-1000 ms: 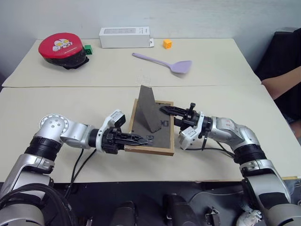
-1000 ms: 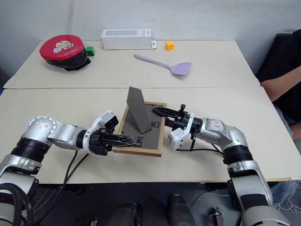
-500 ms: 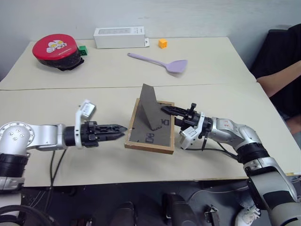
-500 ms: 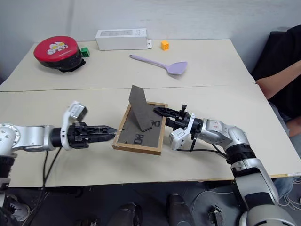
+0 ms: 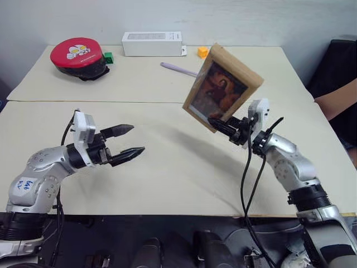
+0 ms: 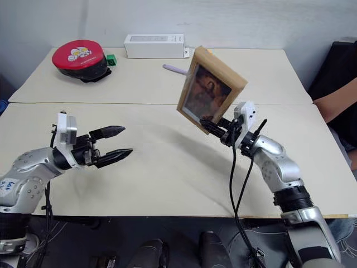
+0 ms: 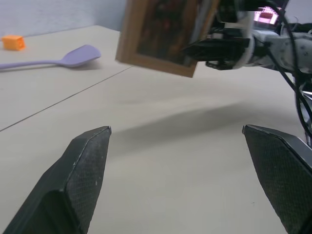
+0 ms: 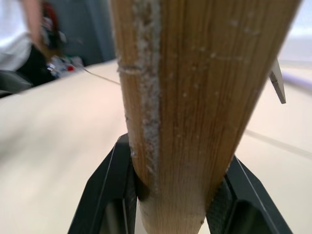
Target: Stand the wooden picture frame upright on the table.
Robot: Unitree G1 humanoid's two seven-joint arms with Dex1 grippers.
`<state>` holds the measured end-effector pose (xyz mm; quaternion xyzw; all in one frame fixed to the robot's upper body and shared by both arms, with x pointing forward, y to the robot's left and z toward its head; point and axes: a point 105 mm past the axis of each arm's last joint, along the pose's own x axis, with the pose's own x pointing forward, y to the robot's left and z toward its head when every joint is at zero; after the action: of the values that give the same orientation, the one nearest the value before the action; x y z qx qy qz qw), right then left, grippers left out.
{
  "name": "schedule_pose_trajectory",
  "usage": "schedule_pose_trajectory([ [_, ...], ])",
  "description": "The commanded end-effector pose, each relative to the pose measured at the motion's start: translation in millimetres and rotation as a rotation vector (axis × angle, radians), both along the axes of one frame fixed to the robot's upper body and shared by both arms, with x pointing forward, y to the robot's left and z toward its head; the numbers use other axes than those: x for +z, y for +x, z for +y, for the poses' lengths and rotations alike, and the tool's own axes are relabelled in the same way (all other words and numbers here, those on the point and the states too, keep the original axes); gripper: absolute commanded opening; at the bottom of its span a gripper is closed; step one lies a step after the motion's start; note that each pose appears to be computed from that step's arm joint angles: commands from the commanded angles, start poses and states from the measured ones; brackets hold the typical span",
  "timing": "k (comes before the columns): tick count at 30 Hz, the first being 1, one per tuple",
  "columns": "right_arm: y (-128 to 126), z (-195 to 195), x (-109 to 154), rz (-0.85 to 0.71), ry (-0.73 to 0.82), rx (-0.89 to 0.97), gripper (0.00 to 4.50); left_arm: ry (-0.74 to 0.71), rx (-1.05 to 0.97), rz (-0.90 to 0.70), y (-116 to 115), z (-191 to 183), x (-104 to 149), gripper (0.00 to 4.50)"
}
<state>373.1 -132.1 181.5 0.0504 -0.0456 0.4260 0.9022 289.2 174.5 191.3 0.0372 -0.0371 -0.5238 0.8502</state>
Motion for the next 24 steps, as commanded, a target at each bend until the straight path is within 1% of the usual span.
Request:
schedule_pose_trajectory([
  [1, 13, -16, -1, 0.056, -0.004, -0.069, 1.31, -0.006, -0.030, -0.058, -8, -9, 7, 4.50],
  [3, 18, -20, -17, 0.176, 0.032, -0.057, 1.31, 0.009, -0.049, -0.056, -11, -12, 3, 4.50],
  [5, 21, -22, -29, 0.226, 0.044, -0.050, 1.31, 0.010, -0.052, -0.055, -12, -12, 1, 4.50],
  [6, 23, -23, -34, 0.230, 0.038, -0.054, 1.31, 0.012, -0.051, -0.058, -12, -11, 0, 4.50],
  [8, 22, -25, -49, 0.240, -0.037, -0.042, 1.30, 0.026, -0.057, -0.058, -13, -11, -2, 4.50],
  [10, 24, -27, -59, 0.272, -0.047, -0.055, 1.30, 0.031, -0.057, -0.058, -13, -10, -3, 4.50],
  [14, 26, -29, -70, 0.302, -0.077, -0.079, 1.30, 0.036, -0.052, -0.059, -13, -9, -4, 4.50],
  [15, 28, -31, -69, 0.306, -0.058, -0.099, 1.30, 0.040, -0.051, -0.059, -13, -9, -4, 4.50],
  [16, 27, -30, -69, 0.349, -0.022, -0.088, 1.65, 0.043, -0.050, -0.057, -14, -9, -6, 4.50],
  [17, 25, -28, -66, 0.347, -0.004, -0.065, 2.03, 0.045, -0.050, -0.055, -15, -9, -7, 4.50],
  [19, 27, -31, -59, 0.312, -0.003, -0.090, 2.54, 0.052, -0.049, -0.050, -16, -9, -9, 4.50],
  [21, 25, -32, -54, 0.279, -0.029, -0.078, 3.23, 0.063, -0.042, -0.046, -16, -7, -11, 4.50],
  [22, 23, -32, -53, 0.271, -0.039, -0.067, 3.49, 0.068, -0.038, -0.044, -16, -6, -12, 4.50],
  [24, 15, -33, -49, 0.241, -0.065, -0.029, 4.25, 0.082, -0.020, -0.037, -15, 0, -16, 4.50],
])
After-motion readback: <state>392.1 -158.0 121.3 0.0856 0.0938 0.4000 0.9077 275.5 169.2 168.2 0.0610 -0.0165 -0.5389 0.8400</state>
